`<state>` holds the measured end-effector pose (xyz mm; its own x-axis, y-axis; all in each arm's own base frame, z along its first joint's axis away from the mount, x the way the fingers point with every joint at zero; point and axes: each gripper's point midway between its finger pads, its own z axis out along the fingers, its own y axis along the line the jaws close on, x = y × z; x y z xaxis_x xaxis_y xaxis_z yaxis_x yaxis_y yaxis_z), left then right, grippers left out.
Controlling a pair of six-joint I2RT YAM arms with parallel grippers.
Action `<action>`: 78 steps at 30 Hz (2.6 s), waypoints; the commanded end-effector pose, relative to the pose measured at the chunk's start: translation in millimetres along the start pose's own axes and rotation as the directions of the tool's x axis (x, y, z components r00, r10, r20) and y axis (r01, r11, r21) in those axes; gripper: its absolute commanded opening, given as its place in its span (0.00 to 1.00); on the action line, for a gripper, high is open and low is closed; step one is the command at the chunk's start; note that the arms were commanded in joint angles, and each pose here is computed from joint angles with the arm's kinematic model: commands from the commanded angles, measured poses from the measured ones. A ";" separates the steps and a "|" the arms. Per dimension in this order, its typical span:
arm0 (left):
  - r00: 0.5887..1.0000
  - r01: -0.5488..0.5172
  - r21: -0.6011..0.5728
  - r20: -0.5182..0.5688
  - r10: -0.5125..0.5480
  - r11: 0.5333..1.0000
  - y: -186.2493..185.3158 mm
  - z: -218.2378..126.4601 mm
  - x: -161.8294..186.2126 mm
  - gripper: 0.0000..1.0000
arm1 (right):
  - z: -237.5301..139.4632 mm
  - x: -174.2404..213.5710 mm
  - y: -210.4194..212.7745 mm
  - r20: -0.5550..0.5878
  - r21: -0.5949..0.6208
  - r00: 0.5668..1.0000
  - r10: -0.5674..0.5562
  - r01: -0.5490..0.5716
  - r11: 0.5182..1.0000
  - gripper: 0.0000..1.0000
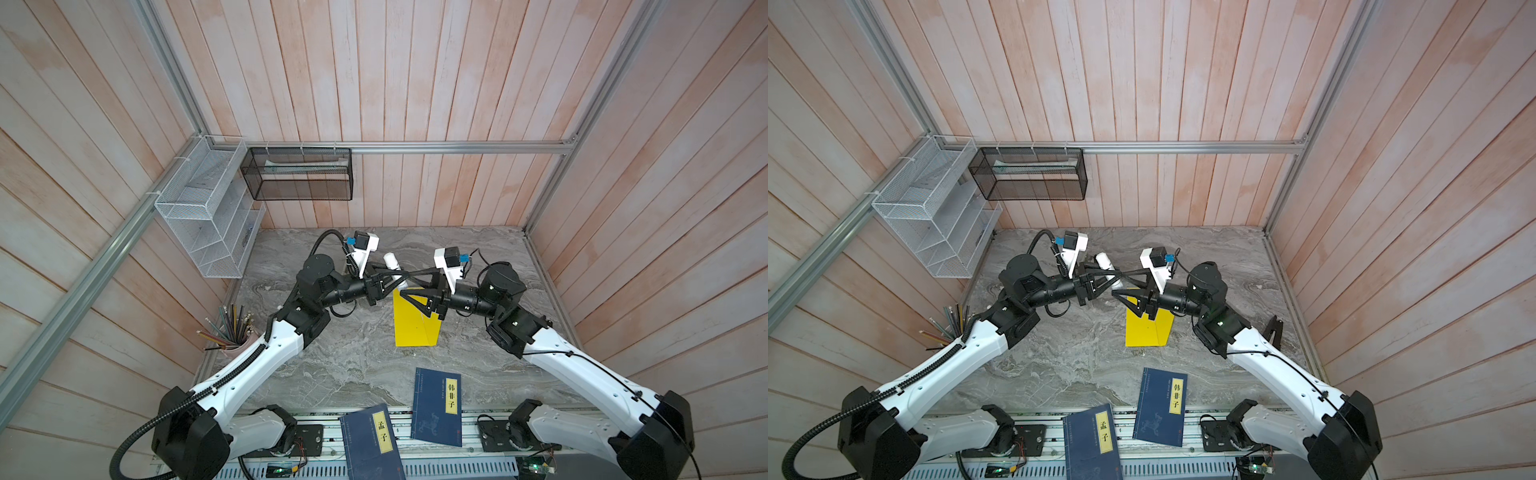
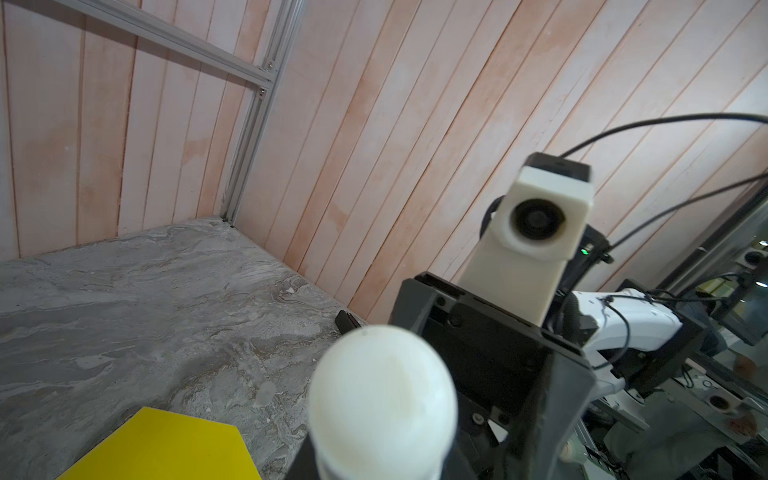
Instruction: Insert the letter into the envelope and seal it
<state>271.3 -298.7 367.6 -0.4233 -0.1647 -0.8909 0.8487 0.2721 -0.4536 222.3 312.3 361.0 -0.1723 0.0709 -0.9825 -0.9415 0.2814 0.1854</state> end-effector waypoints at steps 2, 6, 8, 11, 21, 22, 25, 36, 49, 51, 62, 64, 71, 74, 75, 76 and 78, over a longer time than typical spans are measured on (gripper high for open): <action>0.999 -0.007 -0.108 0.053 0.013 0.994 11.5 -3.8 -15.2 0.00 | -6.3 15.7 -36.3 -0.104 0.342 0.982 -0.159 0.185 0.921 0.61; 0.998 -0.024 -0.151 0.053 0.032 0.988 12.3 -3.2 -17.1 0.00 | -6.7 18.3 -40.8 -0.124 0.466 0.968 -0.218 0.251 0.848 0.60; 0.998 -0.033 -0.155 0.049 0.041 0.987 10.1 -2.0 -17.4 0.00 | -7.2 16.9 -41.8 -0.121 0.509 0.963 -0.243 0.270 0.817 0.59; 0.998 -0.038 -0.159 0.045 0.046 0.987 9.0 0.4 -16.8 0.00 | -1.8 18.2 -38.3 -0.136 0.535 0.949 -0.286 0.313 0.785 0.57; 0.998 -0.048 -0.154 0.028 0.053 0.987 5.3 5.4 -15.2 0.00 | 4.8 22.1 -41.9 -0.158 0.584 0.933 -0.324 0.353 0.731 0.46; 0.998 -0.049 -0.151 0.024 0.053 0.987 4.8 6.3 -13.6 0.00 | 4.9 20.7 -42.0 -0.154 0.587 0.933 -0.324 0.350 0.730 0.45; 0.998 -0.050 -0.146 0.020 0.053 0.988 3.7 7.4 -13.3 0.00 | 7.0 19.1 -43.3 -0.154 0.592 0.932 -0.327 0.352 0.725 0.45; 0.998 -0.054 -0.143 0.010 0.057 0.988 2.3 9.7 -10.8 0.00 | 14.1 16.2 -41.7 -0.139 0.582 0.936 -0.323 0.341 0.738 0.50; 0.998 -0.056 -0.142 0.006 0.057 0.988 2.2 11.2 -9.9 0.00 | 17.7 13.4 -35.3 -0.110 0.554 0.944 -0.313 0.319 0.769 0.34; 0.998 -0.059 -0.146 0.006 0.060 0.987 2.5 11.1 -10.0 0.00 | 17.3 11.7 -34.5 -0.099 0.552 0.946 -0.308 0.310 0.774 0.43; 0.998 -0.064 -0.146 0.004 0.065 0.987 2.5 12.0 -11.2 0.00 | 17.1 6.6 -32.8 -0.084 0.550 0.948 -0.306 0.300 0.779 0.40; 0.998 -0.062 -0.145 0.001 0.063 0.987 3.0 12.1 -10.0 0.00 | 17.4 5.4 -32.2 -0.075 0.550 0.950 -0.304 0.293 0.782 0.42; 0.998 -0.059 -0.139 -0.004 0.059 0.989 2.8 13.1 -8.5 0.00 | 16.8 1.7 -33.0 -0.057 0.552 0.953 -0.297 0.278 0.786 0.31; 0.998 -0.060 -0.141 -0.007 0.059 0.988 3.4 13.1 -7.4 0.00 | 16.5 2.7 -33.4 -0.062 0.547 0.955 -0.291 0.276 0.790 0.25; 0.998 -0.060 -0.142 -0.009 0.059 0.988 3.7 13.0 -6.6 0.00 | 16.8 4.3 -33.3 -0.066 0.543 0.955 -0.288 0.276 0.793 0.25; 0.998 -0.062 -0.143 -0.007 0.062 0.988 3.2 12.6 -7.7 0.00 | 16.8 5.6 -33.0 -0.068 0.538 0.956 -0.285 0.276 0.797 0.26; 0.998 -0.067 -0.145 -0.005 0.067 0.987 2.7 11.8 -9.1 0.00 | 17.3 8.0 -32.4 -0.075 0.530 0.957 -0.279 0.275 0.802 0.37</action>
<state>283.0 -306.0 359.7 -0.4061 -0.1396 -0.9031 0.7978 0.4277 -0.4249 256.0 321.9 330.2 0.0673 -0.1231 -0.9901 -0.6439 0.7527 -0.1373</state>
